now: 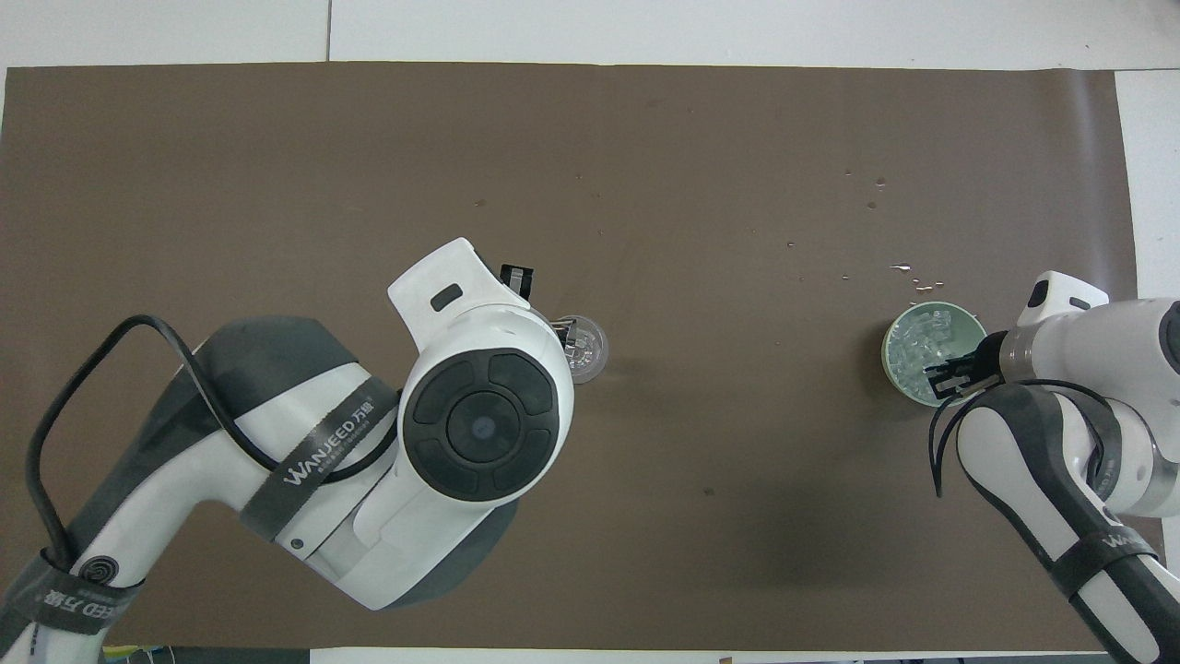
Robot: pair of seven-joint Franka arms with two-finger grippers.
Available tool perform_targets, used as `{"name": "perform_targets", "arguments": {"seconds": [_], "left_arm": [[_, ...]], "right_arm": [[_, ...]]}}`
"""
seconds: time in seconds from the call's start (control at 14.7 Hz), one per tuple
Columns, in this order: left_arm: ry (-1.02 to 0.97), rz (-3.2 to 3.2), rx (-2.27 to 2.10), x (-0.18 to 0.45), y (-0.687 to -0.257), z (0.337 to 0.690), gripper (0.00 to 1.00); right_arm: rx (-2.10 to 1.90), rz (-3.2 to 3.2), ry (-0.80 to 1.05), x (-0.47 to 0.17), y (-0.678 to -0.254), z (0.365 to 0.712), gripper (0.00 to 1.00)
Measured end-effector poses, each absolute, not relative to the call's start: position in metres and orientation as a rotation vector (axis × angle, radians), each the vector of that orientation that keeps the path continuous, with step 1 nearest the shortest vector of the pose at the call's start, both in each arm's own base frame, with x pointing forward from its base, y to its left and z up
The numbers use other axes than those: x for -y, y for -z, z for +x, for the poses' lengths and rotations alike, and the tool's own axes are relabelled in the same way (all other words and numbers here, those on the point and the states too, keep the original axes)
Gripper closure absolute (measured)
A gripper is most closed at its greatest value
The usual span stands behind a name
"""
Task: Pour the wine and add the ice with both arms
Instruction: 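Withdraw the jigger from the glass while the right gripper lifts ice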
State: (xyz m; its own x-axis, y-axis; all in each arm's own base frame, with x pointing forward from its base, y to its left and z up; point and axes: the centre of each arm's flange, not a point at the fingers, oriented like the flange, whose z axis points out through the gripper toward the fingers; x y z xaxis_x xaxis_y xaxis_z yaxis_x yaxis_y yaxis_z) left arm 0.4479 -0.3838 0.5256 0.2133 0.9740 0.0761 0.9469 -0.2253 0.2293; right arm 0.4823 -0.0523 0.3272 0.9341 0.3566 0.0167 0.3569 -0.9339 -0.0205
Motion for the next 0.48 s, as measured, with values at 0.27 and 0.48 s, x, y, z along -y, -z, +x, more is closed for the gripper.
{"name": "perform_targets", "arguments": {"seconds": [0.27, 0.48], "left_arm": [[-0.051, 2.189, -1.932, 0.351, -0.527, 0.484, 0.78], [0.173, 2.123, -1.894, 0.303, -0.526, 0.517, 0.78]], "right_arm": [[0.566, -3.067, 0.02, 0.052, -0.327, 0.482, 0.76], [0.566, -3.067, 0.021, 0.052, -0.328, 0.483, 0.76]]}}
